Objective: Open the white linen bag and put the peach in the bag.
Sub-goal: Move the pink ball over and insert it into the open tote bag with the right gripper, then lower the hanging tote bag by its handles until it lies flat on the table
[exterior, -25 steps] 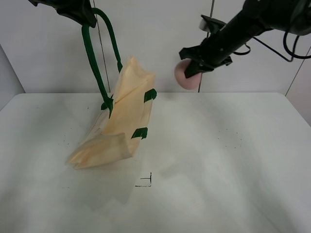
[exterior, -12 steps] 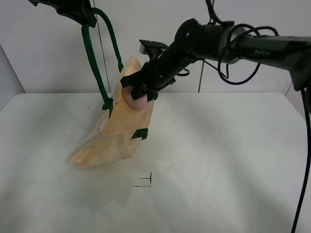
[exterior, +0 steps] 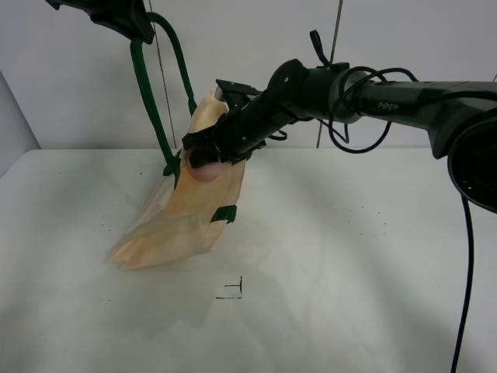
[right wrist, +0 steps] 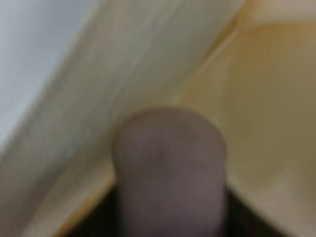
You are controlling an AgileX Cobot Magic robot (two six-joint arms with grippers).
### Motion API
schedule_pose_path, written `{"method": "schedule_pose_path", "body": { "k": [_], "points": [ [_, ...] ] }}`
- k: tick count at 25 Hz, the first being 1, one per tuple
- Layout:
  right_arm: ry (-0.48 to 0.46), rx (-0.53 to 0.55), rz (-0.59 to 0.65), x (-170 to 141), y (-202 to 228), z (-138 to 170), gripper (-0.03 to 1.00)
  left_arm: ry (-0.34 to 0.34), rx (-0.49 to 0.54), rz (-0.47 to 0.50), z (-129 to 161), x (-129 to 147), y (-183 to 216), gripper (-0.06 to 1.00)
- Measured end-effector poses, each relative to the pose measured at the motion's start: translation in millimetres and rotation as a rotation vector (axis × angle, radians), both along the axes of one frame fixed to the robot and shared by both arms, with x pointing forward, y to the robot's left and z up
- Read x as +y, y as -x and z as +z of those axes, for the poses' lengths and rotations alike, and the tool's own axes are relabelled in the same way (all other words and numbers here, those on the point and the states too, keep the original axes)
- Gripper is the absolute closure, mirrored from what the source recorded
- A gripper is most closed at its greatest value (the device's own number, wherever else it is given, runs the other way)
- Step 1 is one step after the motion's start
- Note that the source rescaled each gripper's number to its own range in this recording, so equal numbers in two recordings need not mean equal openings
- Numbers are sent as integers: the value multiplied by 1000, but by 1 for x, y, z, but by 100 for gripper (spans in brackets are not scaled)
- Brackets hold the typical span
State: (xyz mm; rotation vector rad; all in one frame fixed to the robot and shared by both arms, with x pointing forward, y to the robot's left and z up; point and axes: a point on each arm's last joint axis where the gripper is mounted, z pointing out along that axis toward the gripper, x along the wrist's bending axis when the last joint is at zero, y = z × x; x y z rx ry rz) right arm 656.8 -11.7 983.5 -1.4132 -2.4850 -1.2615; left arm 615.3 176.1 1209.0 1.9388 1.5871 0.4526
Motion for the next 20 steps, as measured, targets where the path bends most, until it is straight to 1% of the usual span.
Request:
{"method": "schedule_pose_path", "body": {
  "k": [1,2,3,5,7,10,11,13,15,17,20],
  "points": [
    [6,-3,1,0,0,0,16,0,0,0,0,0,0,94],
    [11,-4,0,-1,0,-1,9,0,0,0,0,0,0,94],
    [17,-3,-2,-1,0,-1,4,0,0,0,0,0,0,94],
    [41,-2,3,-2,0,-2,-1,0,0,0,0,0,0,94],
    [81,21,12,-5,2,-4,-2,0,1,0,0,0,0,94],
    [172,85,11,-19,4,4,-3,0,1,0,0,0,0,94],
    [193,106,-15,-25,1,10,-3,0,1,0,0,0,0,94],
    [269,131,-64,-40,-3,22,-3,0,1,0,0,0,0,94],
    [341,128,-117,-57,-10,32,-3,0,1,0,0,0,0,94],
    [406,139,-168,-77,-17,35,-3,0,1,0,0,0,0,94],
    [451,191,-239,-113,-28,33,-3,0,1,0,0,0,0,94]
  ]
}}
